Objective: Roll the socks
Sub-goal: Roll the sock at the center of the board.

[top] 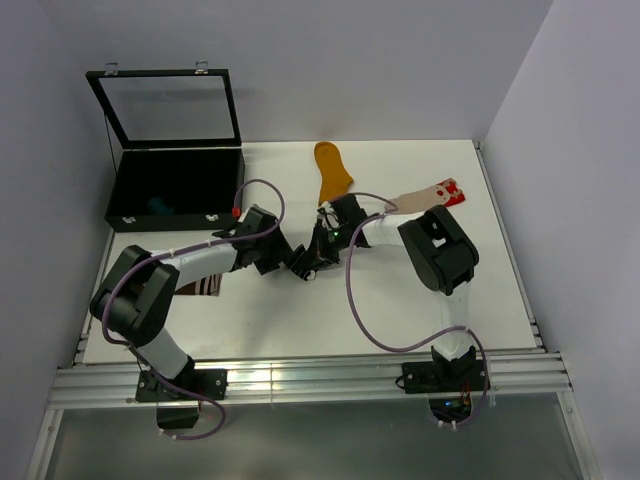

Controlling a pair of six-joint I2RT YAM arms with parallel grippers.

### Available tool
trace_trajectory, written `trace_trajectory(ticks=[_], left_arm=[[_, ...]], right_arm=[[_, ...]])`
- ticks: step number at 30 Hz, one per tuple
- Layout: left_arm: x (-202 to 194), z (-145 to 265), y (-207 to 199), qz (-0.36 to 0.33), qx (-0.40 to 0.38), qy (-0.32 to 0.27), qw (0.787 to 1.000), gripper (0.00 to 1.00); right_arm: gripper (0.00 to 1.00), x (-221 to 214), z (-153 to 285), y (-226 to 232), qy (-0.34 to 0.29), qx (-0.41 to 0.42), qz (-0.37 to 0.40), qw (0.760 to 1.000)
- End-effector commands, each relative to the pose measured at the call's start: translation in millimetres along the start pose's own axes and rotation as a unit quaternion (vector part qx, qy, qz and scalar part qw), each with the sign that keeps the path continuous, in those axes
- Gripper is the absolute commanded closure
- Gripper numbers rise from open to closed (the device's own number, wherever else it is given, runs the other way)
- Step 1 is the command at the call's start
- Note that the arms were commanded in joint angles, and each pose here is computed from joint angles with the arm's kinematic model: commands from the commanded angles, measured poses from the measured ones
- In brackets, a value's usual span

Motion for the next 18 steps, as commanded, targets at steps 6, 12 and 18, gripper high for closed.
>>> trace_trajectory(ticks=[6, 12, 18], left_arm=[[3, 5, -12, 0.004, -0.034, -0.009, 0.999, 0.39], [2, 4, -10, 0.005, -0.029, -0.007, 1.0, 0.39], [-2, -3, -3, 0.005, -0.012, 0.004, 1.0, 0.39]], right_arm=[[0.99, -4, -11, -41, 0.008, -0.015, -0.08, 0.997], [0.97, 4, -11, -47, -0.004, -0.014, -0.083, 0.996], [0.96, 9, -11, -49, -0.01, -0.022, -0.082, 0.996]])
Point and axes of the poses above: each gripper's point midway between its finger pads, its own z axis back along the fingers, its own y axis along the line the jaws close on, x = y × z, the point moved 6 cm from there along z, back along the fingers, and after that the axes turned 4 degrees about z, right-handed, at the moved point
